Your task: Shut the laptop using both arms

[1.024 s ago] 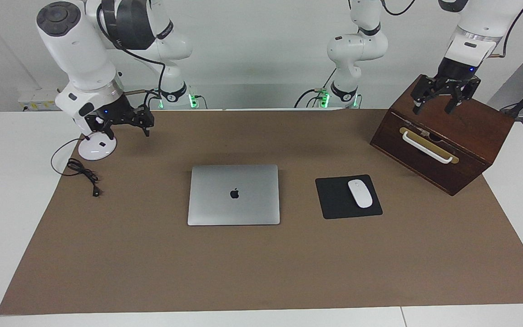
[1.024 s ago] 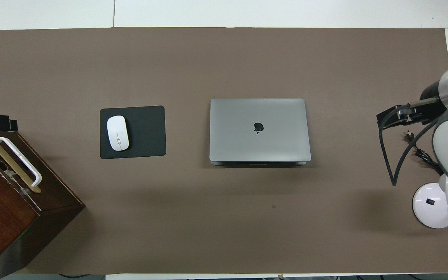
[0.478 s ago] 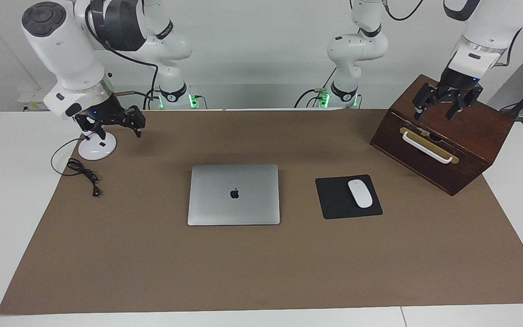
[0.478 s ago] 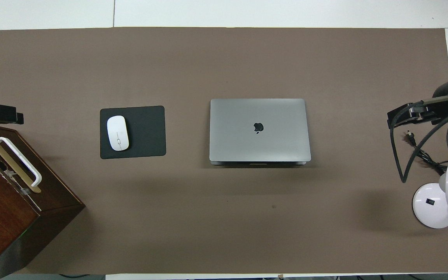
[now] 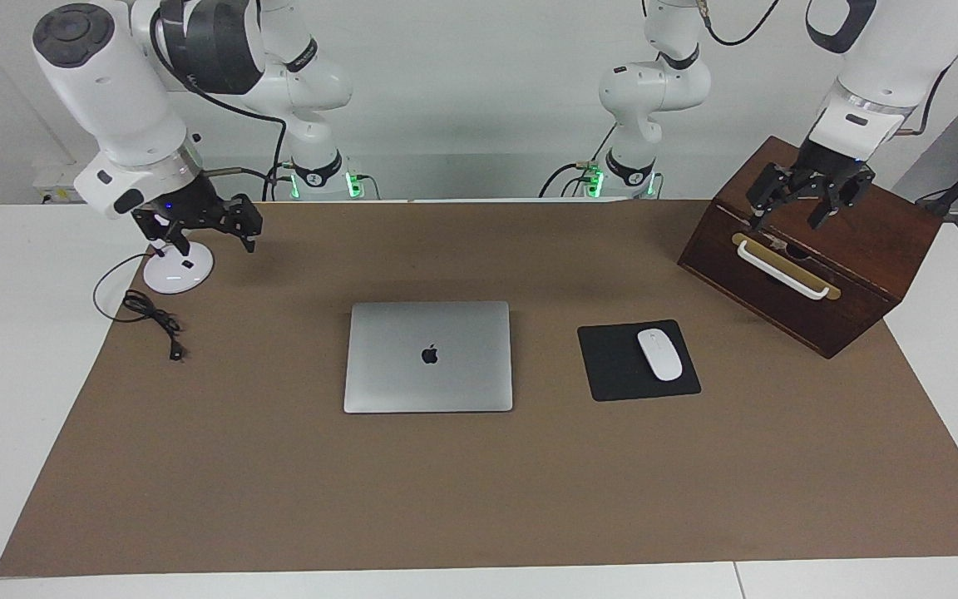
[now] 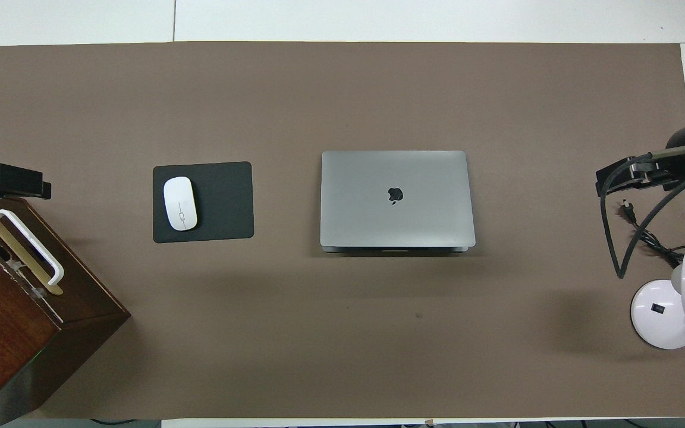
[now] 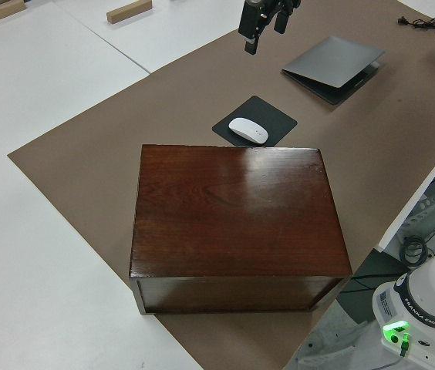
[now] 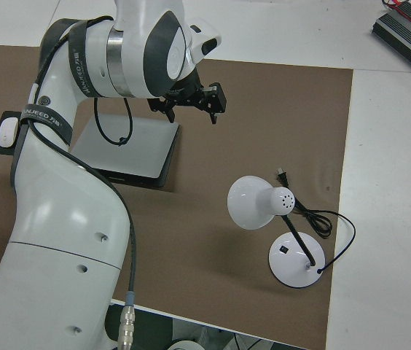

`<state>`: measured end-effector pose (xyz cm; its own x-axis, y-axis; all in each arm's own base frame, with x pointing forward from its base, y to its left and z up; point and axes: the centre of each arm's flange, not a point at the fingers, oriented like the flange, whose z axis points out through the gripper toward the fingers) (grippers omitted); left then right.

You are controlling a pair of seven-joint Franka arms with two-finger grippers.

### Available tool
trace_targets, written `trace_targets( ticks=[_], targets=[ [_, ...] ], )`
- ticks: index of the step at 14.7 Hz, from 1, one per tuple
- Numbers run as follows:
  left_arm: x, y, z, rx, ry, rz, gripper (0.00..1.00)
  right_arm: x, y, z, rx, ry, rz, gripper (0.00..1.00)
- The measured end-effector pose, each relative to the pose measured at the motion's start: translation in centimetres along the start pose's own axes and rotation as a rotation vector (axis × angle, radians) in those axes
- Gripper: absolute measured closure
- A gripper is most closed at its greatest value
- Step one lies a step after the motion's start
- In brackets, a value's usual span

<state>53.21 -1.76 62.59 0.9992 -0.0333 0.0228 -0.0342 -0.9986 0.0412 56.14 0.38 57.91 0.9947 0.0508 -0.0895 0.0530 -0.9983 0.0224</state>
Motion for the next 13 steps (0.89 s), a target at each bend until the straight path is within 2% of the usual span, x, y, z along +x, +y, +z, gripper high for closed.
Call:
trace_targets(
  ticks=[13],
  targets=[
    [-0.02, 0.36, -0.2, 0.0, 0.002, 0.007, 0.0, 0.0, 0.01, 0.0, 0.0, 0.0, 0.0, 0.0]
  ],
)
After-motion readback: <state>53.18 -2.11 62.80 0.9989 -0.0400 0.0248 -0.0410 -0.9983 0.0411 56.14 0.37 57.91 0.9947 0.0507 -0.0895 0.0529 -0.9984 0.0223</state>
